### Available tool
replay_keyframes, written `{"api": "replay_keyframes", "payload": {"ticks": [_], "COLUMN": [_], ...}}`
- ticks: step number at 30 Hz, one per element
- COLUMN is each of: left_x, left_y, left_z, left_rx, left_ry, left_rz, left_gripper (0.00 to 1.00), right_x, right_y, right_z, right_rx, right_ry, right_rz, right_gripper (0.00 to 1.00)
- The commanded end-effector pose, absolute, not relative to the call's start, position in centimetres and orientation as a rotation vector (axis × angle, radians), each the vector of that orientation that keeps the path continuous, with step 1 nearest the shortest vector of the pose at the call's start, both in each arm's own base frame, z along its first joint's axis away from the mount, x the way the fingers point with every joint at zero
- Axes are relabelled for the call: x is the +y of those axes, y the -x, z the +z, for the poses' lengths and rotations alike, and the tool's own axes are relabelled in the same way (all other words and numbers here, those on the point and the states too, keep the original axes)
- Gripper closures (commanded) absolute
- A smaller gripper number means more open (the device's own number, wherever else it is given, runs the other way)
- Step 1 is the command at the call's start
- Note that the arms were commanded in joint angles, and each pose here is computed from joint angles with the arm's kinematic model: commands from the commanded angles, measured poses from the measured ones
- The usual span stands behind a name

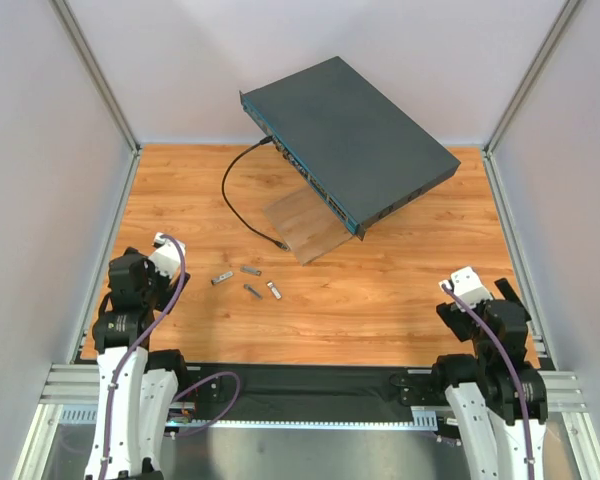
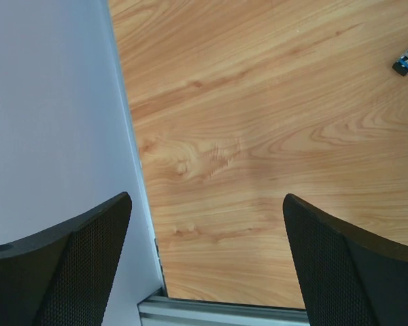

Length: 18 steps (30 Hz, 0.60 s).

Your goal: Insert the plug into the switch port

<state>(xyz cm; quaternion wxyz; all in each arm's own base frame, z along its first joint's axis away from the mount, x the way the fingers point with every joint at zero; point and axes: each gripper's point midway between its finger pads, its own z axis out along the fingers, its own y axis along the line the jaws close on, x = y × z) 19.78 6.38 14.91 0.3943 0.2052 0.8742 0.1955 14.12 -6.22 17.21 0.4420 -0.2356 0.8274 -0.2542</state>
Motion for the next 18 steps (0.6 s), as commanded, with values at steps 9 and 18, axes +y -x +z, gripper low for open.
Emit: {"api": "replay_keyframes", "payload": {"ticks": [9,18], "left_x": [-1.3,-4.7], "left_y": [-19.4,-20.7], "left_z": [16.2,12.8], "left_rx": [2.094,2.114], "left_ry": [-0.931,-1.219], "left_rz": [0.030,-0.205], "left_gripper": [0.00,0.04], "right_x": [-3.5,-0.6], "right_y": [-12.6,-12.1], "right_z": [24.5,28.7], "right_rx": [1.842,1.822], "right_ry": [0.483,0.383], "right_rz": [-0.446,-0.195], "right_gripper": [0.00,0.00]}}
